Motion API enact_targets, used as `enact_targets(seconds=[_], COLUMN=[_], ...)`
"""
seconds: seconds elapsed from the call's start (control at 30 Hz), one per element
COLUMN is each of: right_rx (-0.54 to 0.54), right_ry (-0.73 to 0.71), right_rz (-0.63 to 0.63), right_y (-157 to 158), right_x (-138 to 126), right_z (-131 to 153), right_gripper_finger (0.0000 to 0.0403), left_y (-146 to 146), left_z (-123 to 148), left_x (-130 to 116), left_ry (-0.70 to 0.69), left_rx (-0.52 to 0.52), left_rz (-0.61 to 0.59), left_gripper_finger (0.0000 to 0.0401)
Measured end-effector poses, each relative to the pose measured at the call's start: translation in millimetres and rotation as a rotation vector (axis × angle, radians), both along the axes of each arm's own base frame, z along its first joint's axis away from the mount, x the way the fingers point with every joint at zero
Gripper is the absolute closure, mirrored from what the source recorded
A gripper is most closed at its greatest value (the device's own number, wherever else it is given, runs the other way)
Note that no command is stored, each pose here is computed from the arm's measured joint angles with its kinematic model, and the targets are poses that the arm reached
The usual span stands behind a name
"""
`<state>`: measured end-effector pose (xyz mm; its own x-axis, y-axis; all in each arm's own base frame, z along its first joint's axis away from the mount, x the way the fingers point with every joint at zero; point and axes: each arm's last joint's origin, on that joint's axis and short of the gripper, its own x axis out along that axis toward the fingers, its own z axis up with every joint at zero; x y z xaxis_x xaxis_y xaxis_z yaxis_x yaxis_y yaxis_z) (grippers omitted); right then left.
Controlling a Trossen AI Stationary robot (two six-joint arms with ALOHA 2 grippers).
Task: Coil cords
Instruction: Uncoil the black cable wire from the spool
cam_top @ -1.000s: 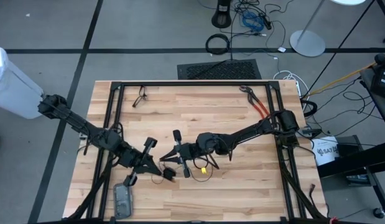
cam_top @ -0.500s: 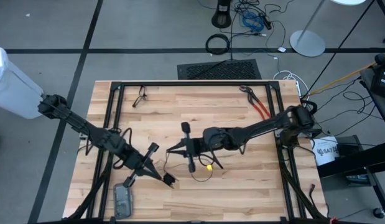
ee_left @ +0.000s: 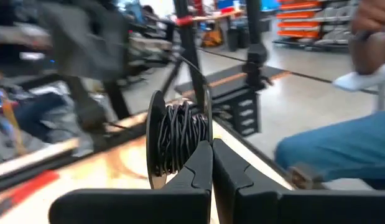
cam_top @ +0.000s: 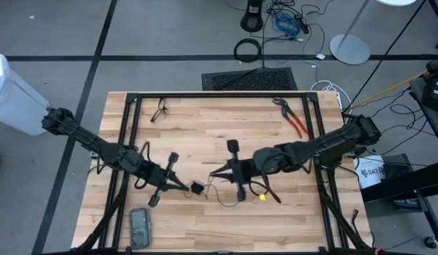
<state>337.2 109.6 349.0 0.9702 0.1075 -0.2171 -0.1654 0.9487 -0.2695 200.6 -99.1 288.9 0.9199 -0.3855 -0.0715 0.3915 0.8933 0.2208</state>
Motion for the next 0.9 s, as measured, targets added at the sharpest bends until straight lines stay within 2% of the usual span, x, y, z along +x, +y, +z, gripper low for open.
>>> enact_targets(seconds=[0.2,0.43,0.67,0.9], right_rx=[0.015,0.038,0.036,0.040], right_ry=[0.137,0.249,0.284,0.289], right_rz=[0.004,-0.029,-0.052,-0.111], right_y=[5.3,3.2,0.6,-16.1], right_x=[-4.8,-0.6,18.3,33.3], right_z=[-13.4,-30.7,-53.3,-66.0], right_gripper_finger=[0.0403,0.0403,0.0403,0.0403], left_y=[7.3,5.1,-3.5,-11.8], left_z=[17.6,34.9,37.1,24.3], left_x=[-13.4,-20.4,-11.3,4.8], left_ry=[-0.106,-0.268,-0.371,-0.350], left_rx=[-0.007,-0.057,-0.084,-0.072], left_rz=[-0.003,-0.164,-0.287,-0.326], left_gripper_finger=[0.0401,0.0401,0.0401,0.0401])
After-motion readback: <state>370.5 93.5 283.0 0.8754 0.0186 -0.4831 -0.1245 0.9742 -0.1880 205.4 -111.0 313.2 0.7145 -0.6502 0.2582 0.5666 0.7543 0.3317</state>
